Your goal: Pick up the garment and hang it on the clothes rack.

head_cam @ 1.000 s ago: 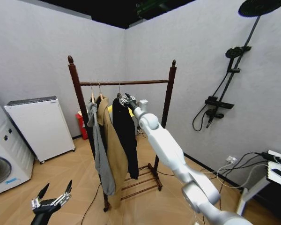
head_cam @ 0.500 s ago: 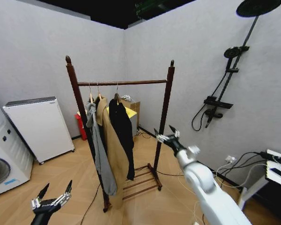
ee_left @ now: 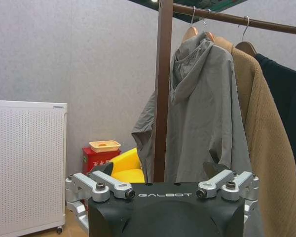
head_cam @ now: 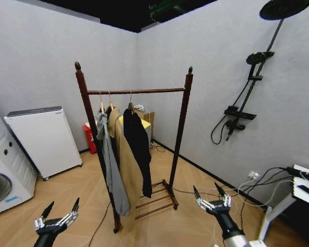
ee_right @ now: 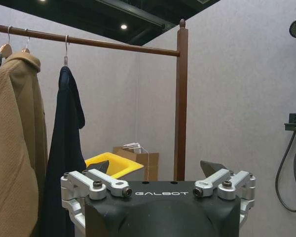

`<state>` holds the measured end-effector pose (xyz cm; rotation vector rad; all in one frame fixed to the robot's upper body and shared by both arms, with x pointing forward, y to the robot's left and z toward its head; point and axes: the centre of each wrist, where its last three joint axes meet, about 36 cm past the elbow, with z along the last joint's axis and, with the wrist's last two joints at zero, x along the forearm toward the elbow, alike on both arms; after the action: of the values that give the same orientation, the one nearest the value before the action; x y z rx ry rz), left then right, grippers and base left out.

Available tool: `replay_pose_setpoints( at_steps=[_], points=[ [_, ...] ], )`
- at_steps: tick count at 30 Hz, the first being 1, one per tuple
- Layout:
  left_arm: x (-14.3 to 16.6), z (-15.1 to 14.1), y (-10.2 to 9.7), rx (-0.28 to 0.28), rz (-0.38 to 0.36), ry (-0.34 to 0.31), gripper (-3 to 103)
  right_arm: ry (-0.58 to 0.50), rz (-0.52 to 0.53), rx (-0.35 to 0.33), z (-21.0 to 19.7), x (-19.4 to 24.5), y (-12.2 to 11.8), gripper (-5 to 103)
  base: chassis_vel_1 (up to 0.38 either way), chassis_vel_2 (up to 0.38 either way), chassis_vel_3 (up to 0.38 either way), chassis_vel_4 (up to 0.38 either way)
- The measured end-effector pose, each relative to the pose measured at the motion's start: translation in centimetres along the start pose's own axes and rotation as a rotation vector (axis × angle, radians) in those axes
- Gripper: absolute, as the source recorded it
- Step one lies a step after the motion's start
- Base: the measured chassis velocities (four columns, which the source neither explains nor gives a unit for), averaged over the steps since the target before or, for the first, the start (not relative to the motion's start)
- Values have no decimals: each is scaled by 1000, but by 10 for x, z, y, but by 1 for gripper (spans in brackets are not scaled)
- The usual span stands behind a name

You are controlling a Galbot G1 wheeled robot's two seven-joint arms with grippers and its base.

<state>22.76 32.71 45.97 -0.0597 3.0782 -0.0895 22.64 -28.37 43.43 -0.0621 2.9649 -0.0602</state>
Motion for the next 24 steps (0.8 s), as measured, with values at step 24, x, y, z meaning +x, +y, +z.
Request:
replay_pose_setpoints(
  at_steps=[24],
  points=[
    [0,0,0,0,0,0,100,2,2,-11,2,-4,2,100,-8,-10,-9,-12]
  ],
)
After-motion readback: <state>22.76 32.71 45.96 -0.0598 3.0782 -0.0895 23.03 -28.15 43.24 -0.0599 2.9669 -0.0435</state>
